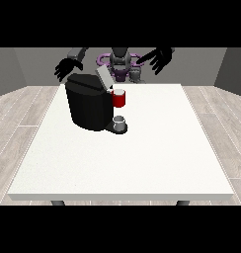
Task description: Insert the coffee pod into the coffee machine and close the lid
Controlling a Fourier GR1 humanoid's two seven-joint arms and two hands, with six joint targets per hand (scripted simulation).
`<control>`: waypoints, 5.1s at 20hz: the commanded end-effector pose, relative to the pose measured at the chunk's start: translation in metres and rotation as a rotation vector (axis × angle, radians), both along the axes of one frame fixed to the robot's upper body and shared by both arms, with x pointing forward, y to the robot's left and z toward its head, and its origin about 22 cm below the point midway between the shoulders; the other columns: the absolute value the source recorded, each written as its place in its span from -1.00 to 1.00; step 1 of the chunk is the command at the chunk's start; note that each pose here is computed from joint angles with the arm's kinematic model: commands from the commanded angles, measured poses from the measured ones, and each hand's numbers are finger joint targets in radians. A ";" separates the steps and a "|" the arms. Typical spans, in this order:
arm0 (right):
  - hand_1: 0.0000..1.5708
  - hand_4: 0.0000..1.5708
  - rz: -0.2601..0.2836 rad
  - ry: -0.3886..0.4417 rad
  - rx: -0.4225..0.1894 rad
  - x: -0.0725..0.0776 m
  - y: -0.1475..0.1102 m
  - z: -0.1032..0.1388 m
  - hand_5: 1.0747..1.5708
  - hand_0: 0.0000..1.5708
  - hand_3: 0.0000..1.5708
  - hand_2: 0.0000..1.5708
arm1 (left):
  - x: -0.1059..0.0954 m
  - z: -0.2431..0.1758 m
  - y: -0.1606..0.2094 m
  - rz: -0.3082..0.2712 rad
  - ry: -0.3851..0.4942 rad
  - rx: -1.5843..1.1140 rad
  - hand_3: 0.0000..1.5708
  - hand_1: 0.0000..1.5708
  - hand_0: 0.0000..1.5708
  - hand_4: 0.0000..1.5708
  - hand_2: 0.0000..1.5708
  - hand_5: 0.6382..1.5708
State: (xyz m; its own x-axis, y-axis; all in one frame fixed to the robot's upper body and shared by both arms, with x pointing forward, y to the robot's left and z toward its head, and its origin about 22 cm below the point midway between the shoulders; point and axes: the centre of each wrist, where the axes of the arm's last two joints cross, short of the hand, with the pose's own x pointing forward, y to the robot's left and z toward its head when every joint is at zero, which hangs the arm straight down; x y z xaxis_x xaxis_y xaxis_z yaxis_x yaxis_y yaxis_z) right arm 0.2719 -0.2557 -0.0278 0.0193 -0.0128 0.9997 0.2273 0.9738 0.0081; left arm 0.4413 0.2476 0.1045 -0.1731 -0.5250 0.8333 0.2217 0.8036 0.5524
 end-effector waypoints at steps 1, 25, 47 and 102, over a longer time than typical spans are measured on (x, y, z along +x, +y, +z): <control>-1.00 -0.45 -0.020 0.060 -0.048 -0.017 -0.017 -0.011 1.00 -1.00 -1.00 -1.00 | -0.027 -0.069 -0.015 0.019 0.102 -0.220 -1.00 -1.00 -1.00 -1.00 -1.00 1.00; -1.00 -0.79 0.314 -0.112 -0.152 0.031 -0.008 0.076 1.00 -1.00 -1.00 -1.00 | -0.100 -0.132 -0.008 0.080 0.169 -0.556 -1.00 -1.00 -1.00 -0.89 -1.00 1.00; -1.00 -1.00 0.351 -0.090 -0.148 0.089 0.024 0.080 1.00 -1.00 -1.00 -1.00 | -0.126 -0.072 0.014 0.102 0.088 -0.565 -1.00 -1.00 -1.00 -1.00 -1.00 1.00; -1.00 -0.68 0.561 -0.185 -0.037 0.057 0.119 0.038 1.00 -1.00 -1.00 -1.00 | -0.163 -0.126 0.013 0.179 0.071 -0.586 -1.00 -1.00 -1.00 -0.76 -1.00 1.00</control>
